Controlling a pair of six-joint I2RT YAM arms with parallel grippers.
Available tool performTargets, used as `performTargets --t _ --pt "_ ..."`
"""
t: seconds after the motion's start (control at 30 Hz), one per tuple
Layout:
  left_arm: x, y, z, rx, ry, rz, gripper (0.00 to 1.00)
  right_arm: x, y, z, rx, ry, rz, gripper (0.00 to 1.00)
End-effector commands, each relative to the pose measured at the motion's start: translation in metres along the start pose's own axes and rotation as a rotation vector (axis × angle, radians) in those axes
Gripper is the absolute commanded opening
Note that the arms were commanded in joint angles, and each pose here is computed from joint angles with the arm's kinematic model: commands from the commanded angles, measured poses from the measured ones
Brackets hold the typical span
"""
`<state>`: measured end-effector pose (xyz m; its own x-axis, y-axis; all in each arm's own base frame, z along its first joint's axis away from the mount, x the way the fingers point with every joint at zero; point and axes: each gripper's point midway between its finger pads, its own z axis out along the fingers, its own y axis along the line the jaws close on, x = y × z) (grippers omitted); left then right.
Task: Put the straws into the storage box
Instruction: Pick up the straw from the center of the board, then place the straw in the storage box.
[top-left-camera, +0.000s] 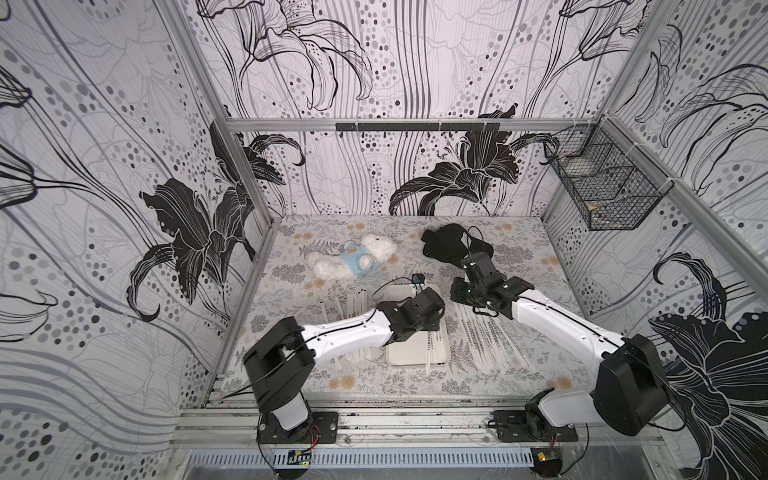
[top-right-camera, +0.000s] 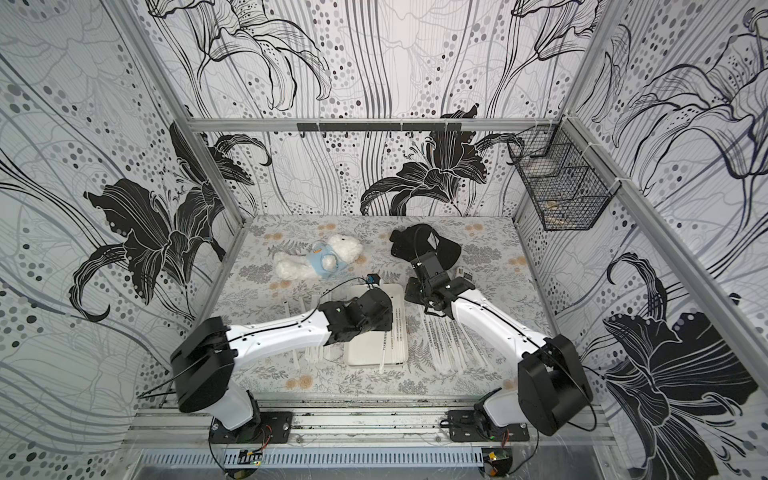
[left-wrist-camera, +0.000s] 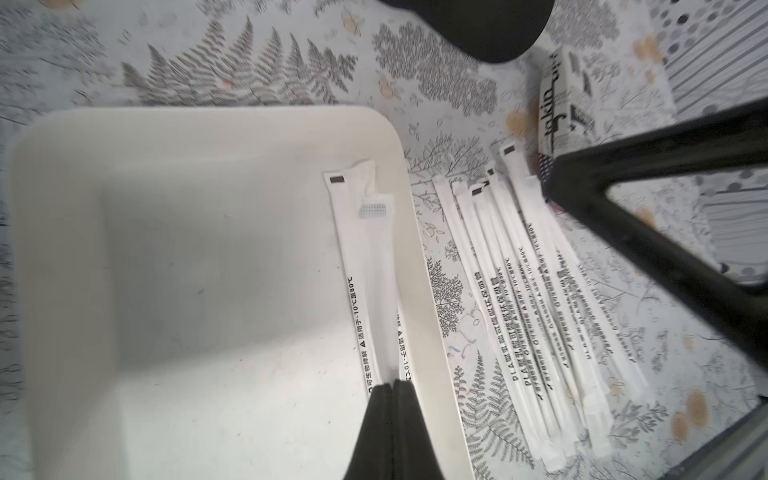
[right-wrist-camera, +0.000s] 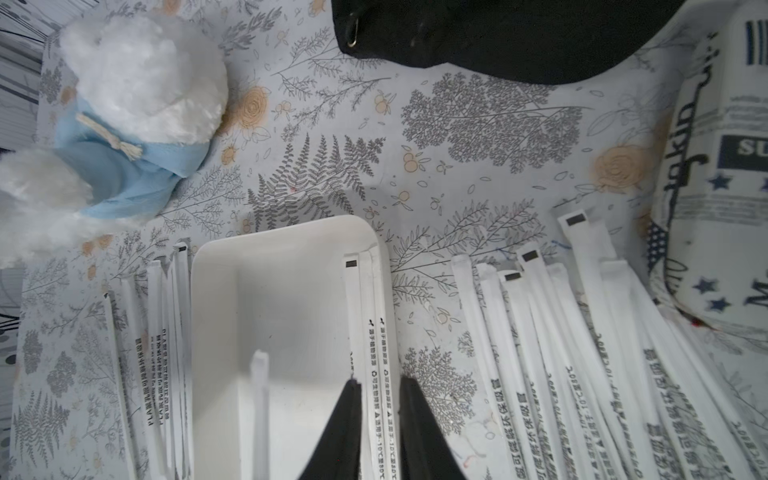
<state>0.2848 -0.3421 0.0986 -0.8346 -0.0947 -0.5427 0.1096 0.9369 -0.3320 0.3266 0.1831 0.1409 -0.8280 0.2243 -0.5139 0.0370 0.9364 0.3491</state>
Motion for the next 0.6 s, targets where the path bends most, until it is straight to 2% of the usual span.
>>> performTargets --t 0.0,0.27,0.57 --pt "-0.008 -0.001 0.013 -0.014 -0.028 -0.013 0.0 0.011 -0.016 -0.003 0.039 0.02 -0.03 0.21" --pt "-0.006 0.02 0.047 -0.082 -0.002 -0.002 0.0 0.023 -0.025 0.003 0.051 0.041 -0.028 0.21" --pt "-0.025 0.027 0.066 -0.11 -0.026 0.006 0.0 0.028 -0.025 0.01 0.047 0.061 -0.03 0.21"
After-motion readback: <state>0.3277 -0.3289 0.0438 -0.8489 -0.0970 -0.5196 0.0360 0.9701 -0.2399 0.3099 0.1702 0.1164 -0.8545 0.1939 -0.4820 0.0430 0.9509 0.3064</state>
